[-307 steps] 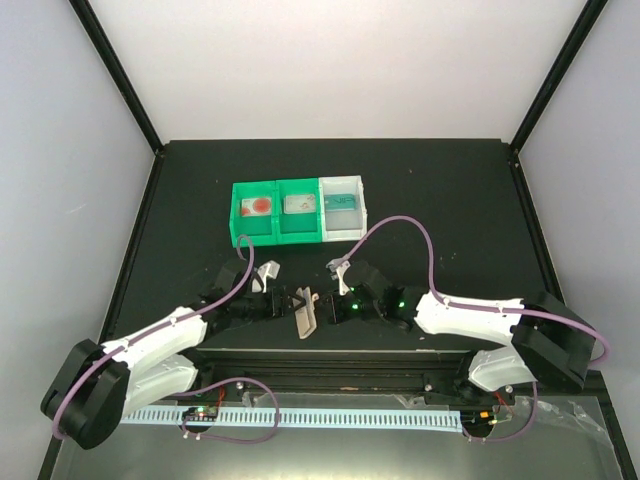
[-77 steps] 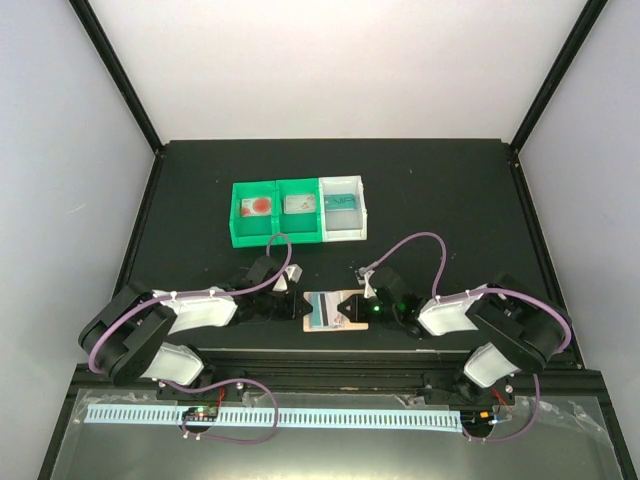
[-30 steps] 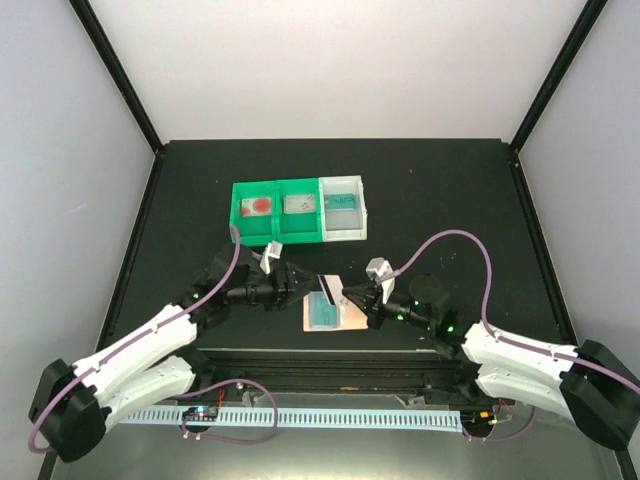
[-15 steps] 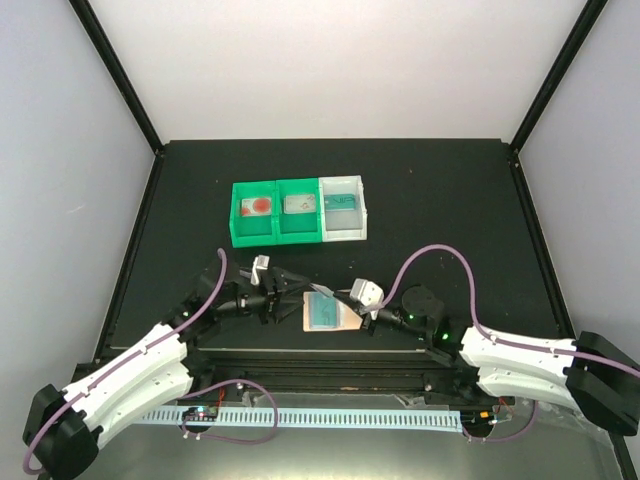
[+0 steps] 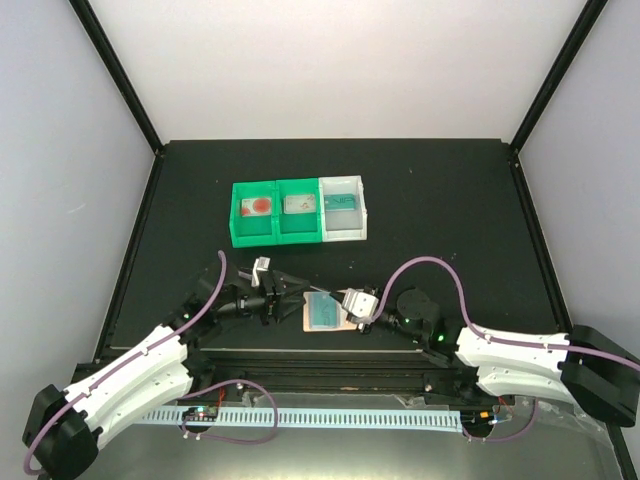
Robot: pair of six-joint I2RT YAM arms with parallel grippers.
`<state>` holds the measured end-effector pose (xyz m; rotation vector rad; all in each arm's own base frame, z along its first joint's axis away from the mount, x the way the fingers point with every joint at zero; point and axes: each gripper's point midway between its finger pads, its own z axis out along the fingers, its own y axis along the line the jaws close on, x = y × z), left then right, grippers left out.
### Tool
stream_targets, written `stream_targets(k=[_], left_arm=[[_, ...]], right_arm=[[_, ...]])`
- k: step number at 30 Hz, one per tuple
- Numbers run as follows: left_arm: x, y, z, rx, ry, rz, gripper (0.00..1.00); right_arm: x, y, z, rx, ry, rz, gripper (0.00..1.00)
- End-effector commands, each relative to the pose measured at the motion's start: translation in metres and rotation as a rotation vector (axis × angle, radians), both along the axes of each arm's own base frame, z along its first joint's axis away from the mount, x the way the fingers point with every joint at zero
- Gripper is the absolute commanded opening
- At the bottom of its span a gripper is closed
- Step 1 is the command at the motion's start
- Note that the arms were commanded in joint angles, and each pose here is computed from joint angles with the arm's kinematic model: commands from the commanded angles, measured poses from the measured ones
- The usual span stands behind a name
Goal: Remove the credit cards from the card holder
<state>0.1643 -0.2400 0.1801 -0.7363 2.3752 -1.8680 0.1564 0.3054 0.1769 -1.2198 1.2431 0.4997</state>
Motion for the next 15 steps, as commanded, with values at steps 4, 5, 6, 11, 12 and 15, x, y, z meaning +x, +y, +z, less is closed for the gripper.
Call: stream_targets(k=[4, 5, 6, 11, 12, 15], left_arm=[[0.002, -0.003, 0.007, -0.041, -0.002, -0.003, 0.51], [0.001, -0.003, 0.007, -0.039, -0.007, -0.006, 0.51], [0.002, -0.003, 0.006, -0.038, -0.006, -0.006, 0.5], [0.001, -0.004, 0.003, -0.043, -0.003, -0.013, 0.42], [0.0, -0.004, 0.003, -0.046, -0.008, -0.014, 0.38], [0.002, -0.004, 0.007, -0.058, -0.037, -0.009, 0.23]], right_arm=[[-0.003, 0.006, 0.006, -0.021, -0.129, 0.003, 0.01], [-0.003, 0.008, 0.005, -0.028, -0.134, 0.004, 0.01], [-0.004, 0.009, 0.005, -0.032, -0.143, 0.005, 0.01], [-0.012, 0.016, 0.003, -0.061, -0.188, 0.018, 0.01], [-0.013, 0.017, 0.002, -0.069, -0.192, 0.013, 0.01], [-0.013, 0.019, -0.001, -0.081, -0.179, 0.004, 0.01]])
